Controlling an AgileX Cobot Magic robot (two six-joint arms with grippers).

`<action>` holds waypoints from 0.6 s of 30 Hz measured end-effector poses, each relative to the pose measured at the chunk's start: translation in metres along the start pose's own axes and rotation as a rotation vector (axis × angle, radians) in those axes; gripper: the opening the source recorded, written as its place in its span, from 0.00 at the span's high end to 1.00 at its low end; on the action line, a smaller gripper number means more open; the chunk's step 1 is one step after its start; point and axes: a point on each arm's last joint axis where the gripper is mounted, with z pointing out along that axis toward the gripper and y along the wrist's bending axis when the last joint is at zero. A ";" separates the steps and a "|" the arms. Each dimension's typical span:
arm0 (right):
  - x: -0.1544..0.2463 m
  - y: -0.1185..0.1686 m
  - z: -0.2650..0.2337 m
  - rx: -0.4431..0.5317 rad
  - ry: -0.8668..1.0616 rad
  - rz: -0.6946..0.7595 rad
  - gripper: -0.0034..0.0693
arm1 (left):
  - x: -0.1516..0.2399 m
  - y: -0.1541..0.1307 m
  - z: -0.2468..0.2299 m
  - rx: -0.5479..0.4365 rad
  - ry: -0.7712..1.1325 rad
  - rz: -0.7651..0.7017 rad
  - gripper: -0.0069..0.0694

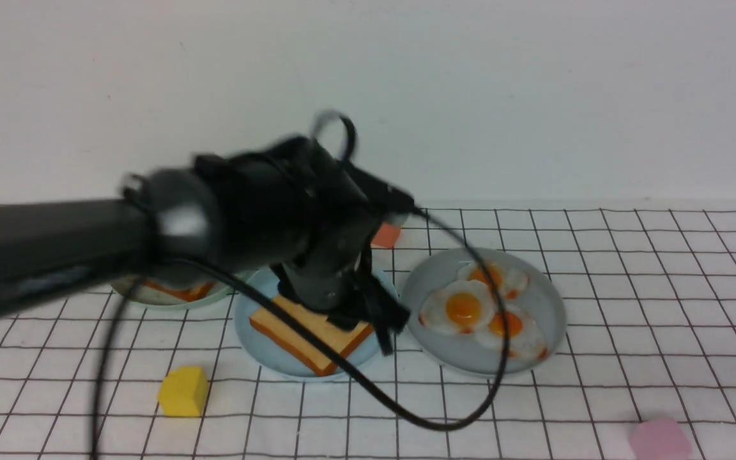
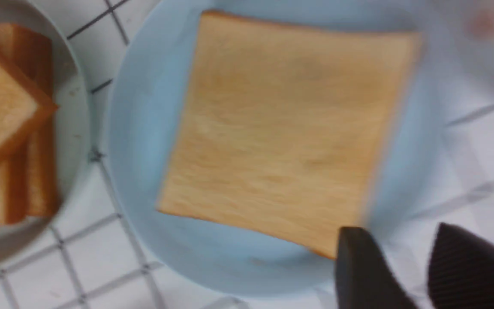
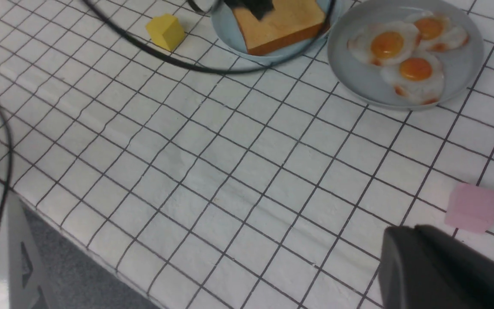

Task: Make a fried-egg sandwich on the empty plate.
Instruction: Use the right arm to grab a fried egg

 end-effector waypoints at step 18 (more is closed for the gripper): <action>-0.056 -0.077 0.191 0.073 0.252 0.242 0.77 | 0.142 0.017 -0.179 0.376 -0.467 -0.011 0.93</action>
